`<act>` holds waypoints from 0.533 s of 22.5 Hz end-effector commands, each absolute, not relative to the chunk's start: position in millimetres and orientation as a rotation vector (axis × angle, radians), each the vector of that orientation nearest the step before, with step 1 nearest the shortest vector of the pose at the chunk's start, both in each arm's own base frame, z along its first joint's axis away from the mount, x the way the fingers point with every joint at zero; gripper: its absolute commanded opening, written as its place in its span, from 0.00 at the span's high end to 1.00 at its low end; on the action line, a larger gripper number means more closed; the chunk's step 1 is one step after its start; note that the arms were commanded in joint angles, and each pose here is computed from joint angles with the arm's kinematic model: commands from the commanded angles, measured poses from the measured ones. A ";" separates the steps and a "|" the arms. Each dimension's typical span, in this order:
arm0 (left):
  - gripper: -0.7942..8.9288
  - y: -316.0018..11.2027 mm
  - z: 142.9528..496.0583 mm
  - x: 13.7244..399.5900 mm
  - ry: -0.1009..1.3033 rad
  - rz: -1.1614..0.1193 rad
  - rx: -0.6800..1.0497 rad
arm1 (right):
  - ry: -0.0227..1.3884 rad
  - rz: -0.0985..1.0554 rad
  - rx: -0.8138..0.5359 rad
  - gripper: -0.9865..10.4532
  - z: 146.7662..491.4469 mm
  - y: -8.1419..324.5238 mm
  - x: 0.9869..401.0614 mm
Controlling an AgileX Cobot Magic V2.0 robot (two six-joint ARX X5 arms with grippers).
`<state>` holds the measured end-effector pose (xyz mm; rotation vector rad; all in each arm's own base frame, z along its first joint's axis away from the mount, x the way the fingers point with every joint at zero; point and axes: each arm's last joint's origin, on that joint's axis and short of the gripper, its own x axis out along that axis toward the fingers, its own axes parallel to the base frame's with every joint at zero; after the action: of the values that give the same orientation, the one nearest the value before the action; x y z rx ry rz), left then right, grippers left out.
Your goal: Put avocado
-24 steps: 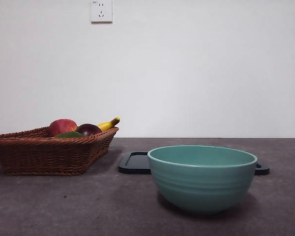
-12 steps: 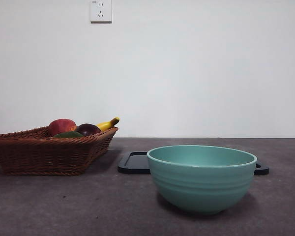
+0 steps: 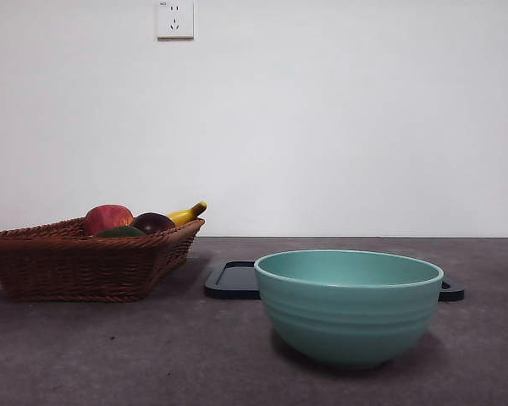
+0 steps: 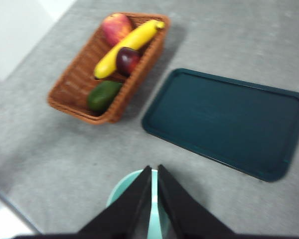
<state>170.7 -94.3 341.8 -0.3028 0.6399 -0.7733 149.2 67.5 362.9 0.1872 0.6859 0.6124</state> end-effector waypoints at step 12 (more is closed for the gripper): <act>0.23 -96.9 343.7 174.2 0.637 -0.791 -0.248 | 0.651 0.523 0.148 0.43 367.6 65.9 151.0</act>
<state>173.3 -95.4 336.7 -0.2605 0.6640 -0.7774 150.7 65.0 362.0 0.1550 0.6748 0.5135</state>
